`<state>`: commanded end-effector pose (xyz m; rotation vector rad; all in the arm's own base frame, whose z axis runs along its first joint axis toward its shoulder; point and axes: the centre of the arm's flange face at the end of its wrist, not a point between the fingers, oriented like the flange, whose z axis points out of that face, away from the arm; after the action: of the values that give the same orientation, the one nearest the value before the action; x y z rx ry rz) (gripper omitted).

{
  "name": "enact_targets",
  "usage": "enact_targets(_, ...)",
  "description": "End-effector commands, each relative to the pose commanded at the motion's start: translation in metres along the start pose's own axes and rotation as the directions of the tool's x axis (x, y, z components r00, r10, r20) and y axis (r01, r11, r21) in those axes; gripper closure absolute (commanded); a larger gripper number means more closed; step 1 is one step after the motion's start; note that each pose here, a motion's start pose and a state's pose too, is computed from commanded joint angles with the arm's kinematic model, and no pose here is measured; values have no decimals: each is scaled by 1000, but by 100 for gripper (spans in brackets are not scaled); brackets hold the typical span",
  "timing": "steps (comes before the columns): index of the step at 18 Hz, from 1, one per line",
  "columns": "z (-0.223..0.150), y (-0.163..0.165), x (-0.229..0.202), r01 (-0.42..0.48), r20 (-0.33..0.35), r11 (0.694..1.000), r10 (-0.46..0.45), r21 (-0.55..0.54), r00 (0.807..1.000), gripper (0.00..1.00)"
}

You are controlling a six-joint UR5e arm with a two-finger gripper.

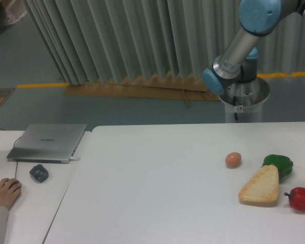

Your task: Place the yellow pepper on the table

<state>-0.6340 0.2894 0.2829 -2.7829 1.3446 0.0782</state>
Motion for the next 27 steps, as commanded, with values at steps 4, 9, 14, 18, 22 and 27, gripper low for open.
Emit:
enact_targets(4,-36,-13,8,60,-25,998,-60,23,998,55)
enact_targets(9,-80,-80,7,192,-61,979,-188,66,980,55)
enact_targets(14,-96,-130,9,230,-95,971,-223,71,970,55)
enact_targets(18,-85,-166,1,297,-113,953,-289,63,951,55)
enact_targets(22,-67,-182,-4,310,-94,949,-305,52,948,55)
enact_targets(27,-46,-188,-11,305,-55,952,-304,16,951,55)
